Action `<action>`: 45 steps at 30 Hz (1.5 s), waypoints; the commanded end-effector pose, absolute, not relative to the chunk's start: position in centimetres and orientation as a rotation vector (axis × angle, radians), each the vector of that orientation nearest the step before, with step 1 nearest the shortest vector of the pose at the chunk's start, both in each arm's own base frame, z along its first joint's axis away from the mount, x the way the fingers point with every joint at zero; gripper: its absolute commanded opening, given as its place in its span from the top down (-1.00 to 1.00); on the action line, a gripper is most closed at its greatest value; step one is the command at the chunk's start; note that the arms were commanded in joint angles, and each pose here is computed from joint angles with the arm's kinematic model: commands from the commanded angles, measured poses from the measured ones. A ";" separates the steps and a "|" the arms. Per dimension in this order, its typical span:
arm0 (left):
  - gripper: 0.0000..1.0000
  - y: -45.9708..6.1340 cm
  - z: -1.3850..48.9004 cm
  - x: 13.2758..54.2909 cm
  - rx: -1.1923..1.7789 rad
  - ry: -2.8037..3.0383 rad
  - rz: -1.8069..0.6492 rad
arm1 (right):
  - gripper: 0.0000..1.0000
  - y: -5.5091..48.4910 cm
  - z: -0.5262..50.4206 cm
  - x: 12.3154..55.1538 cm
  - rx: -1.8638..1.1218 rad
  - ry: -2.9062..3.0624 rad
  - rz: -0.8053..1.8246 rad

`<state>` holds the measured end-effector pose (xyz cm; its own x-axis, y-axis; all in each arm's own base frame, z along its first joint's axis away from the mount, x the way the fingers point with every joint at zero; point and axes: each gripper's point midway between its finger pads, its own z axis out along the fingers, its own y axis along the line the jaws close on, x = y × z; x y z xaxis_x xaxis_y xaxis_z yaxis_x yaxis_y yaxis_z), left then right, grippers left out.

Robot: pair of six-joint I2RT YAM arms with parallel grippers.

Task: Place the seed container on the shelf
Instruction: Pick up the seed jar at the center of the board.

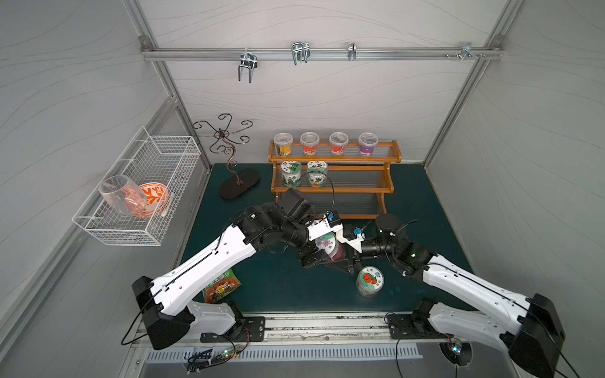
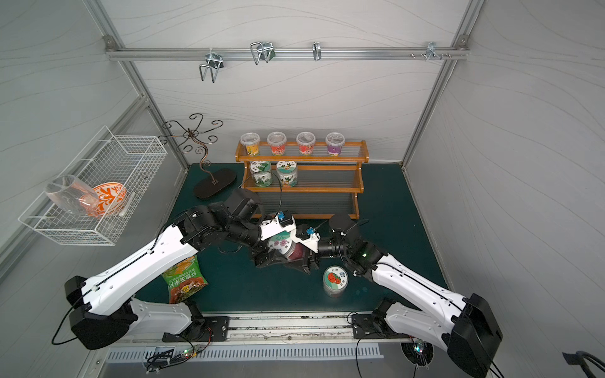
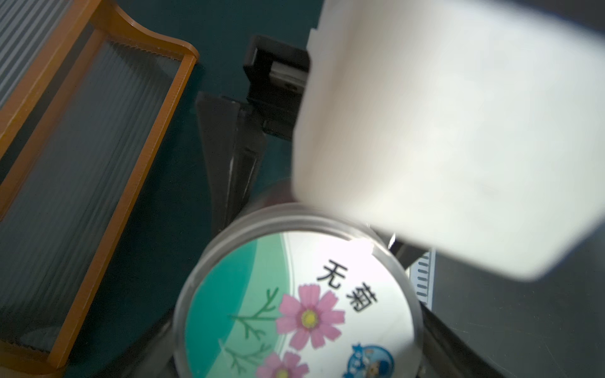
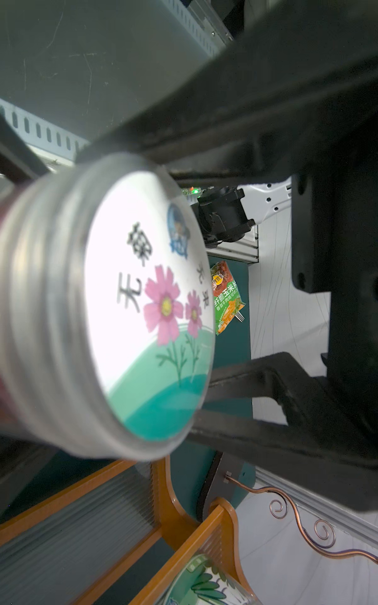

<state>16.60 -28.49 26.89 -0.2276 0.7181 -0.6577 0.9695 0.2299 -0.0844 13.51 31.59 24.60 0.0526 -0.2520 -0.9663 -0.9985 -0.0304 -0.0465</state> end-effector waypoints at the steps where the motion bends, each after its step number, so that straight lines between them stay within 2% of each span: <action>1: -0.34 -28.8 27.2 17.3 1.562 1.986 -0.632 | -0.39 31.6 26.5 12.1 -1.458 1.253 1.113; 5: -0.40 -28.9 27.3 17.6 1.548 1.979 -0.628 | -0.06 31.6 26.4 12.0 -1.458 1.256 1.121; 7: -0.56 -29.2 27.8 18.2 1.495 1.968 -0.619 | 0.00 31.6 26.4 12.1 -1.450 1.253 1.120; 11: -0.98 -29.3 30.1 20.1 1.328 1.885 -0.579 | -0.01 31.4 26.4 12.6 -1.421 1.254 1.093; 17: -0.99 -28.2 35.5 21.4 1.077 1.697 -0.568 | -0.05 30.4 26.5 14.7 -1.319 1.284 1.015; 23: -0.99 -26.4 38.1 21.9 0.886 1.617 -0.571 | -0.08 28.6 27.3 18.9 -1.126 1.349 0.865; 32: -0.99 -25.3 37.2 21.2 0.819 1.623 -0.607 | -0.14 26.8 28.3 27.1 -0.847 1.391 0.592; 38: -0.99 -24.4 36.5 20.9 0.791 1.637 -0.601 | -0.15 25.6 28.6 33.2 -0.643 1.437 0.484; 45: -0.99 -23.3 35.6 20.8 0.782 1.646 -0.556 | -0.15 25.3 28.4 37.8 -0.543 1.441 0.431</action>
